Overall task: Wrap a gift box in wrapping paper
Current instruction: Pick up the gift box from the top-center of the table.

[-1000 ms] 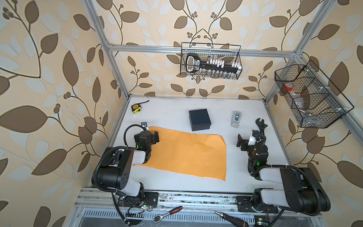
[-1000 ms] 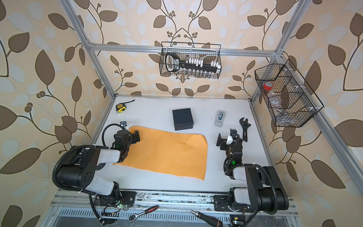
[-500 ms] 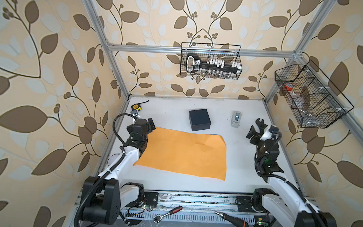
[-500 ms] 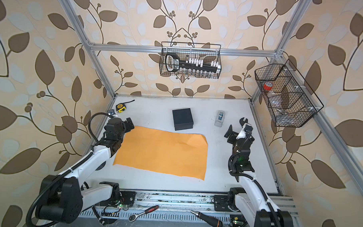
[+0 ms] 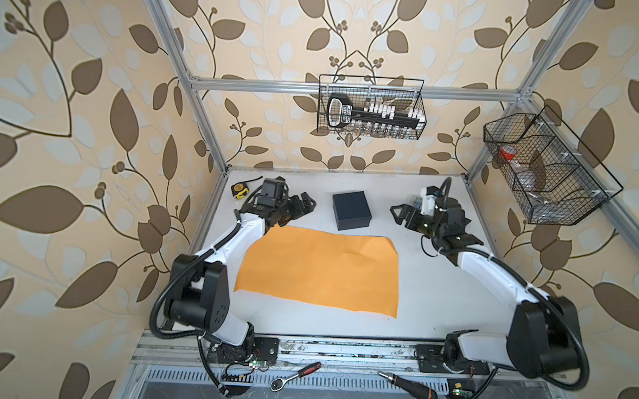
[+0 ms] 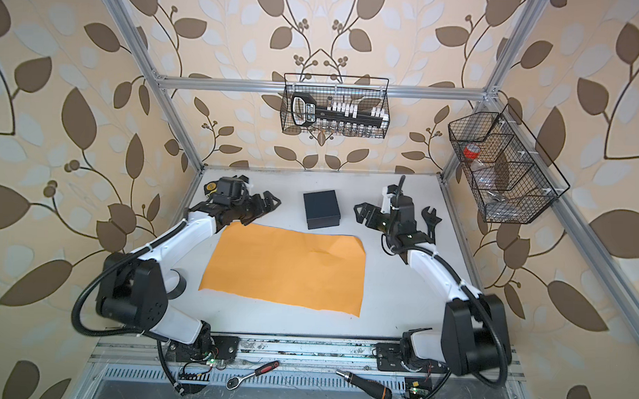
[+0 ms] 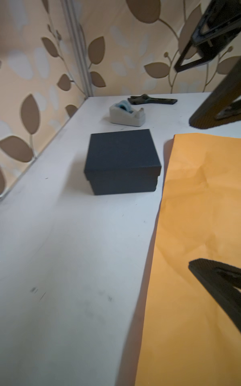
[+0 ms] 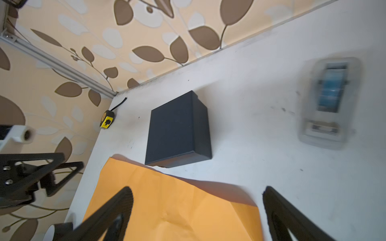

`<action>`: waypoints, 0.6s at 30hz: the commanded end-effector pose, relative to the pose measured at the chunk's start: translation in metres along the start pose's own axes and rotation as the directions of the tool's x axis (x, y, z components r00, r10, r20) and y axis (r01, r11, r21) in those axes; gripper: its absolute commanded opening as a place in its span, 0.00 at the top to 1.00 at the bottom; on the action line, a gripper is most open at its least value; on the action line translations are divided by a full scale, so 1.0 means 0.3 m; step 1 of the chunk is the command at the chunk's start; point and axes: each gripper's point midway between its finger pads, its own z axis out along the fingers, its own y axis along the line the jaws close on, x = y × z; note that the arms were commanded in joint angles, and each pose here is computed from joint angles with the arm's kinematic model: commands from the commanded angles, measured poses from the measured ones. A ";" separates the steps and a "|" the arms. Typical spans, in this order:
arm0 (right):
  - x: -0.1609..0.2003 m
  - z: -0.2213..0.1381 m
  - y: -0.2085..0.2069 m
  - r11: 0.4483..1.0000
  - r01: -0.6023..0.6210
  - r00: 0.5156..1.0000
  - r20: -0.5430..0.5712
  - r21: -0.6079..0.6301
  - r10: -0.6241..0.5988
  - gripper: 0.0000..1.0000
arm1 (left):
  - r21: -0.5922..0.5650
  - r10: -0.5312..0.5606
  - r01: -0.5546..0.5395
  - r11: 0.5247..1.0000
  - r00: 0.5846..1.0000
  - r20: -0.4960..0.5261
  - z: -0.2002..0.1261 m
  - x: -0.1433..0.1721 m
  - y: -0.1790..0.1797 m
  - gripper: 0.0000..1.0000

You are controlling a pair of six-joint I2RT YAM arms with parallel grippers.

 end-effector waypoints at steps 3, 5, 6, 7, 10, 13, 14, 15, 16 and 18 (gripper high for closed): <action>-0.020 0.200 0.023 0.998 -0.037 0.994 -0.108 -0.044 0.032 0.05 | 0.117 -0.051 0.064 0.991 0.993 -0.107 0.144 -0.007 -0.115 0.01; -0.012 0.296 0.011 0.997 -0.051 0.987 -0.155 -0.054 0.042 0.06 | 0.110 -0.049 0.065 0.992 0.989 -0.140 0.230 -0.007 -0.110 0.02; -0.017 0.333 0.014 0.997 -0.054 0.985 -0.167 -0.061 0.043 0.06 | 0.107 -0.049 0.066 0.992 0.986 -0.156 0.267 -0.007 -0.104 0.04; -0.004 0.377 -0.002 0.996 -0.063 0.980 -0.191 -0.057 0.051 0.06 | 0.110 -0.054 0.074 0.991 0.983 -0.176 0.306 -0.007 -0.099 0.06; 0.035 0.477 -0.020 0.993 -0.088 0.968 -0.243 -0.074 0.067 0.10 | 0.146 -0.059 0.090 0.985 0.977 -0.204 0.386 -0.020 -0.107 0.12; 0.082 0.536 -0.012 0.989 -0.107 0.955 -0.287 -0.106 0.072 0.13 | 0.177 -0.058 0.093 0.980 0.979 -0.194 0.423 -0.035 -0.117 0.13; 0.099 0.550 -0.011 0.988 -0.108 0.952 -0.298 -0.109 0.071 0.13 | 0.179 -0.059 0.095 0.979 0.979 -0.193 0.435 -0.037 -0.114 0.13; 0.116 0.560 -0.012 0.988 -0.110 0.949 -0.308 -0.108 0.072 0.14 | 0.177 -0.059 0.095 0.980 0.978 -0.198 0.446 -0.032 -0.110 0.13; 0.132 0.568 -0.011 0.988 -0.112 0.946 -0.315 -0.110 0.072 0.15 | 0.171 -0.060 0.096 0.981 0.976 -0.208 0.460 -0.025 -0.102 0.13; 0.170 0.582 -0.011 0.987 -0.121 0.940 -0.332 -0.107 0.079 0.15 | 0.159 -0.057 0.094 0.983 0.972 -0.227 0.483 -0.006 -0.088 0.13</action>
